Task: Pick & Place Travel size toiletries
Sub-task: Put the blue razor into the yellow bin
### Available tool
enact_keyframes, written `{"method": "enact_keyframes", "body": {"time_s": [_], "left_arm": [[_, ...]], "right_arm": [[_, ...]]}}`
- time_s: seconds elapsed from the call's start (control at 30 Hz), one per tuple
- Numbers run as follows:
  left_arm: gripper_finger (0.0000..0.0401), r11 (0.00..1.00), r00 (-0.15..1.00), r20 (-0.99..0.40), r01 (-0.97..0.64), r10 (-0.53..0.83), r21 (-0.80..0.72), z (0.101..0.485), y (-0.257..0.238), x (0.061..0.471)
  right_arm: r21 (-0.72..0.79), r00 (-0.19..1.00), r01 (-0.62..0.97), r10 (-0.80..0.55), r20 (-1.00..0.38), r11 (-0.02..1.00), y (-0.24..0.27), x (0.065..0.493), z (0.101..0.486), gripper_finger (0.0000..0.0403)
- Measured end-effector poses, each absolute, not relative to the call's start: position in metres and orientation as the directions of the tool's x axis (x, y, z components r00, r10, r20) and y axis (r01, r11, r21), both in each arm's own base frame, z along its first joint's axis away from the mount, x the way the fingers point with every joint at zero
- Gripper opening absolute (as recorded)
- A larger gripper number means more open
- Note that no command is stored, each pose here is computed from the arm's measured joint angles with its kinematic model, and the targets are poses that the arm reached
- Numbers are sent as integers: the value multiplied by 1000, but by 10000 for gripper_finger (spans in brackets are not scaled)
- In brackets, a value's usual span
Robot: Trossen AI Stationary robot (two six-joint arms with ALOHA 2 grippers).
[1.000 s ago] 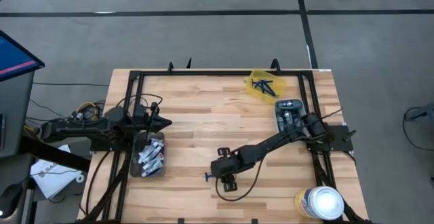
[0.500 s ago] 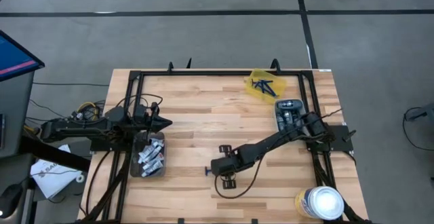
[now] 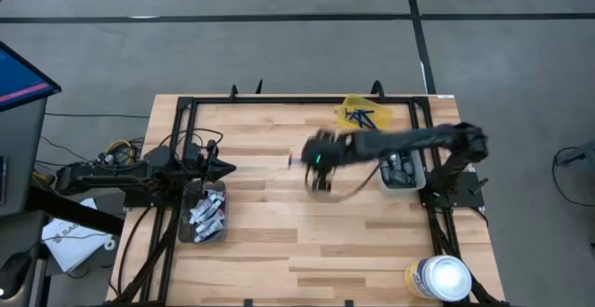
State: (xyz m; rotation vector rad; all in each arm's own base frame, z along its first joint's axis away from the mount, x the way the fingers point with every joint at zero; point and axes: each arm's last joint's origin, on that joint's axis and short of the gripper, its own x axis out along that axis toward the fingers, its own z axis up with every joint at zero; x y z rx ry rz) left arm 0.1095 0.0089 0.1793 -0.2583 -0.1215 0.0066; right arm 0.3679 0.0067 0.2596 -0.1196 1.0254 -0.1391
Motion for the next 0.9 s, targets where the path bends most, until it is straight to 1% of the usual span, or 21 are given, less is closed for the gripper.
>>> {"method": "enact_keyframes", "body": {"time_s": [0.1,0.2,0.33,0.43,0.53,0.63,0.83,0.9], "left_arm": [[6,967,992,120,10,22,-255,179,9,110],[6,967,992,126,11,22,-254,180,9,109],[7,967,992,128,11,22,-254,180,9,109],[6,967,991,132,13,22,-254,181,9,109],[7,967,991,133,13,22,-254,181,9,109],[8,967,991,134,13,21,-254,181,9,109],[6,967,991,135,13,22,-253,181,9,109],[7,967,991,135,13,22,-253,181,9,109]], "right_arm": [[-222,493,215,-302,-816,951,-36,347,285,14],[-259,423,393,-423,-801,882,-78,324,300,16],[-293,248,603,-524,-815,742,-127,292,305,20],[-299,134,697,-528,-839,652,-156,276,298,17],[-311,54,736,-510,-858,601,-177,269,286,18],[-329,-8,741,-483,-876,586,-190,267,272,21],[-374,-143,698,-393,-909,611,-201,273,236,22],[-392,-206,675,-350,-914,625,-202,272,224,26]]}}
